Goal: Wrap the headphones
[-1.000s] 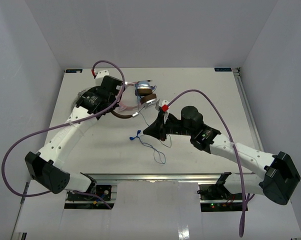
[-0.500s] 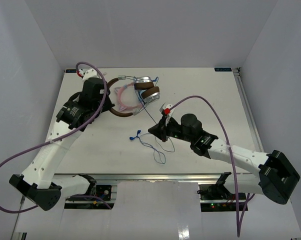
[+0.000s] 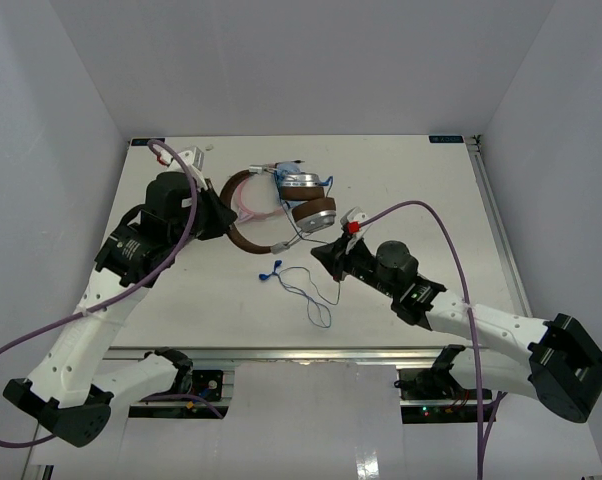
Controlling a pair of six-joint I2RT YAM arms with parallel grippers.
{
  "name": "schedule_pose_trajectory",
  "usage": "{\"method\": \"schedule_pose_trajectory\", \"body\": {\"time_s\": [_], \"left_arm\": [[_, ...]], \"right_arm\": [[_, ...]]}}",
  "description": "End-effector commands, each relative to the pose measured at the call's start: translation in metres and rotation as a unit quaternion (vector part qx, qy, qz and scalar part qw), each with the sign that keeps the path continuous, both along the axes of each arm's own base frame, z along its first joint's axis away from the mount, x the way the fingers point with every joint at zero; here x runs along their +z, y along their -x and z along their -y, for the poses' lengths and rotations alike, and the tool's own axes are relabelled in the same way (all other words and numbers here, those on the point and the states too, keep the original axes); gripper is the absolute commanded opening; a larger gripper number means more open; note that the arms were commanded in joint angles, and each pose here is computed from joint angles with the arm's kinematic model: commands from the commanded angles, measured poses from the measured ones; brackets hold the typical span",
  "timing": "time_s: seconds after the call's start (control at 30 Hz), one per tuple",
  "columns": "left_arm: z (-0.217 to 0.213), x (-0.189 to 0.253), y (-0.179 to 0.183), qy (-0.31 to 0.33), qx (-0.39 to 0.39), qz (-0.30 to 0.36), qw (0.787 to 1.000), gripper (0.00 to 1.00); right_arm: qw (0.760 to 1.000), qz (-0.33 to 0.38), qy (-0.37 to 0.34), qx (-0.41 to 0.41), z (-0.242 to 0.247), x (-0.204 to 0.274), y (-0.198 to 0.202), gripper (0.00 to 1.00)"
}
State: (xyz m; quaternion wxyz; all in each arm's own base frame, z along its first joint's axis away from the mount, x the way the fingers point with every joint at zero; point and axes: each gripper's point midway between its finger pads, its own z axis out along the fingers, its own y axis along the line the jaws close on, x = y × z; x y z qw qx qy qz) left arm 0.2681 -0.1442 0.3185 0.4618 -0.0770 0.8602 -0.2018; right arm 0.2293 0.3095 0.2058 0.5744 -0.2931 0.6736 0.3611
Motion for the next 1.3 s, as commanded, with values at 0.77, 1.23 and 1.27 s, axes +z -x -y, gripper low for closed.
{"method": "schedule_pose_trajectory", "body": {"time_s": [0.77, 1.23, 1.27], "left_arm": [[0.077, 0.036, 0.084, 0.169, -0.287, 0.020, 0.943, 0.00], [0.083, 0.007, 0.095, 0.144, -0.343, -0.004, 0.928, 0.00], [0.084, 0.004, 0.096, 0.137, -0.354, -0.002, 0.925, 0.00]], "right_arm": [[0.991, 0.070, -0.068, -0.094, 0.011, 0.028, -0.033, 0.08], [0.968, 0.124, -0.113, -0.185, 0.037, 0.057, -0.074, 0.08], [0.968, 0.125, -0.113, -0.186, 0.039, 0.058, -0.077, 0.08]]}}
